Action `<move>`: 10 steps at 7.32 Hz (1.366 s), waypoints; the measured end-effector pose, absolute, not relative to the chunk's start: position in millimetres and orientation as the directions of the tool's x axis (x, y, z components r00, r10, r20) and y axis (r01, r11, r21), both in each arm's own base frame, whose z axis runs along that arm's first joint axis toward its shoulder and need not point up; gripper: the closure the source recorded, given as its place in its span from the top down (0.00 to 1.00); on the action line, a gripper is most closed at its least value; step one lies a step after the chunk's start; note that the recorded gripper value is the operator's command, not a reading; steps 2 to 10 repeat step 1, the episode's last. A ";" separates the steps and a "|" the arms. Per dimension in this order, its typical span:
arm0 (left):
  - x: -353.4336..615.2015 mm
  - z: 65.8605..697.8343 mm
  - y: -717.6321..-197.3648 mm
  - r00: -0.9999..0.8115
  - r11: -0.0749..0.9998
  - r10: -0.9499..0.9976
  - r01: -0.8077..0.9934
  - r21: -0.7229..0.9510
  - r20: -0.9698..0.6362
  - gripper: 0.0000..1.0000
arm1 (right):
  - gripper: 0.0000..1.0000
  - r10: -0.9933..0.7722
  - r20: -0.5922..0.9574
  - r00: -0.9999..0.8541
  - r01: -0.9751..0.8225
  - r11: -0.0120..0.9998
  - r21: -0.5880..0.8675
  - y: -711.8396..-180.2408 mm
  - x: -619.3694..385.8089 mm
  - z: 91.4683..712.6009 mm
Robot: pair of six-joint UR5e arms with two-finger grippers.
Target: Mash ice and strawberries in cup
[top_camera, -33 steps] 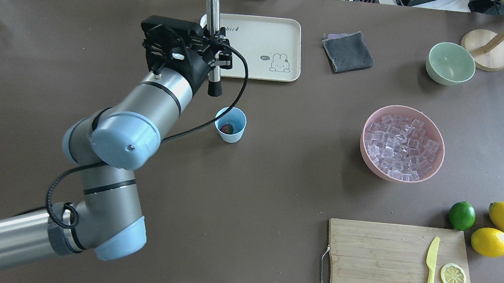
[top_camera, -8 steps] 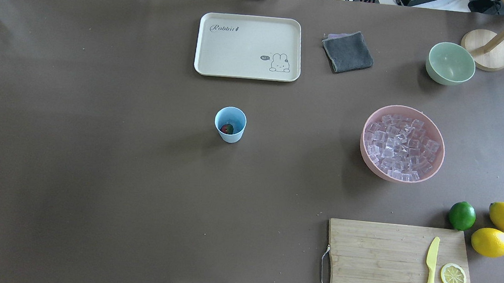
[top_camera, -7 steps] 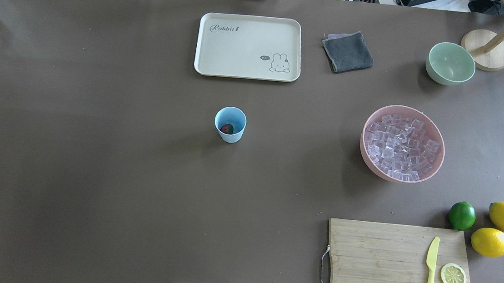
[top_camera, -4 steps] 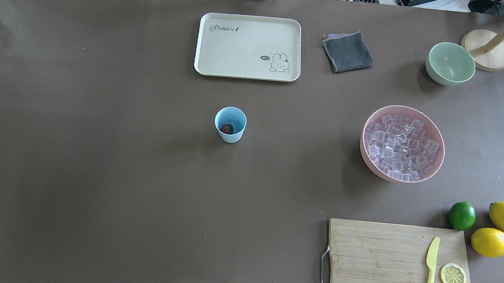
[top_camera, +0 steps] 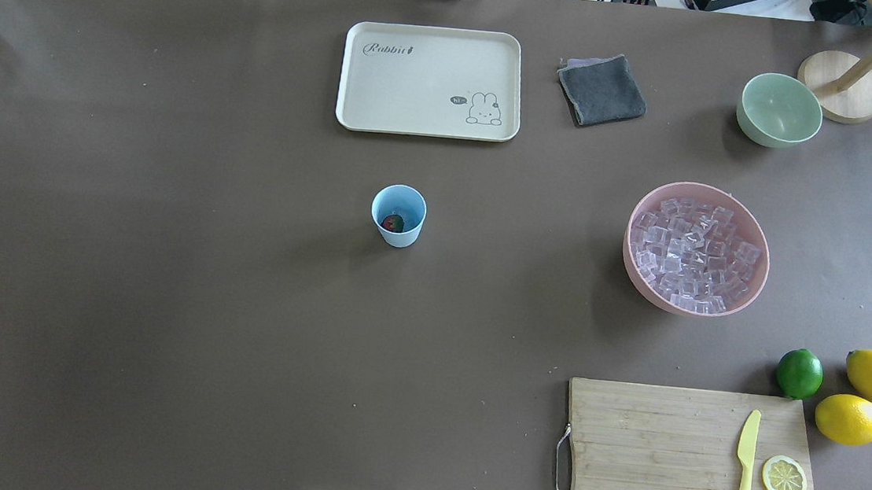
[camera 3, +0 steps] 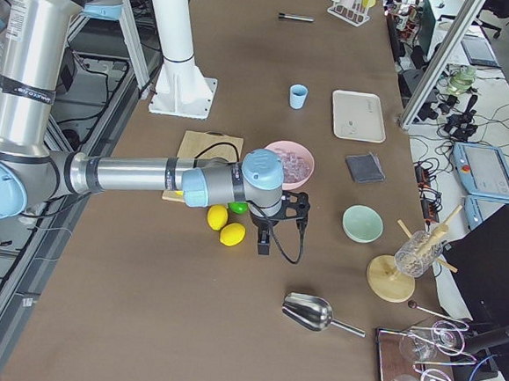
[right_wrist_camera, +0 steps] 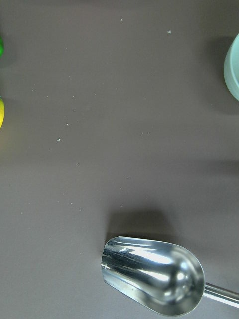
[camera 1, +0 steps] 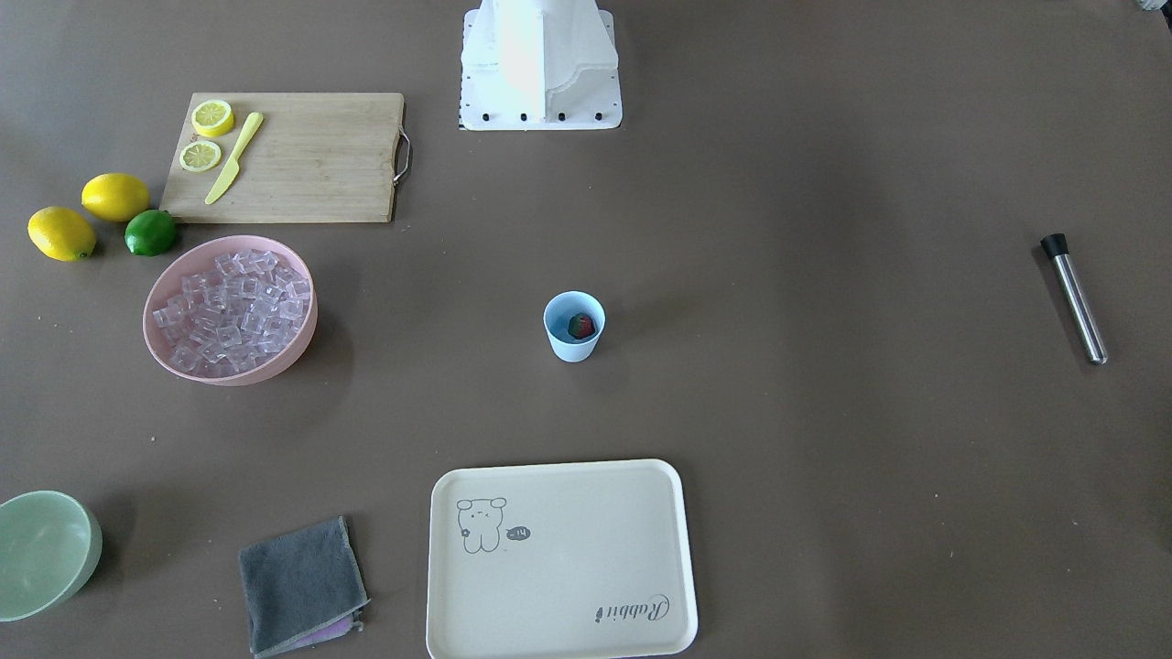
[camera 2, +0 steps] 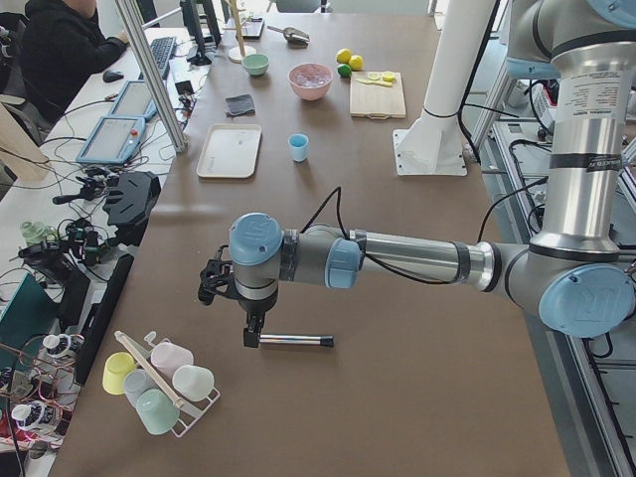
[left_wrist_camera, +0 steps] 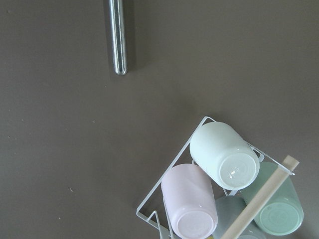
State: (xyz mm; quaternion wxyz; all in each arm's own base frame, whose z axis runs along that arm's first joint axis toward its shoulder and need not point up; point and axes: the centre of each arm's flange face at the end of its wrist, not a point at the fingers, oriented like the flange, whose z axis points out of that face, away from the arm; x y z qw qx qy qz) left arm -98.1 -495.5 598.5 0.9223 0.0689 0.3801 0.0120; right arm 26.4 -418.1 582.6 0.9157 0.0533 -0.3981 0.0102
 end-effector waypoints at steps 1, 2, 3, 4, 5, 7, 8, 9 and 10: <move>-99.1 593.0 -490.9 0.710 0.992 0.089 0.001 0.127 -0.699 0.99 | 1.00 -0.022 0.731 0.682 -0.062 0.994 0.088 -418.4 26.3 582.6; -99.1 593.0 -490.9 0.710 0.992 0.089 0.001 0.127 -0.699 0.99 | 1.00 -0.022 0.731 0.682 -0.062 0.994 0.088 -418.4 26.3 582.6; -99.1 593.0 -490.9 0.710 0.992 0.089 0.001 0.127 -0.699 0.99 | 1.00 -0.022 0.731 0.682 -0.062 0.994 0.088 -418.4 26.3 582.6; -99.1 593.0 -490.9 0.710 0.992 0.089 0.001 0.127 -0.699 0.99 | 1.00 -0.022 0.731 0.682 -0.062 0.994 0.088 -418.4 26.3 582.6; -99.1 593.0 -490.9 0.710 0.992 0.089 0.001 0.127 -0.699 0.99 | 1.00 -0.022 0.731 0.682 -0.062 0.994 0.088 -418.4 26.3 582.6; -99.1 593.0 -490.9 0.710 0.992 0.089 0.001 0.127 -0.699 0.99 | 1.00 -0.022 0.731 0.682 -0.062 0.994 0.088 -418.4 26.3 582.6; -99.1 593.0 -490.9 0.710 0.992 0.089 0.001 0.127 -0.699 0.99 | 1.00 -0.022 0.731 0.682 -0.062 0.994 0.088 -418.4 26.3 582.6; -99.1 593.0 -490.9 0.710 0.992 0.089 0.001 0.127 -0.699 0.99 | 1.00 -0.022 0.731 0.682 -0.062 0.994 0.088 -418.4 26.3 582.6; -99.1 593.0 -490.9 0.710 0.992 0.089 0.001 0.127 -0.699 0.99 | 1.00 -0.022 0.731 0.682 -0.062 0.994 0.088 -418.4 26.3 582.6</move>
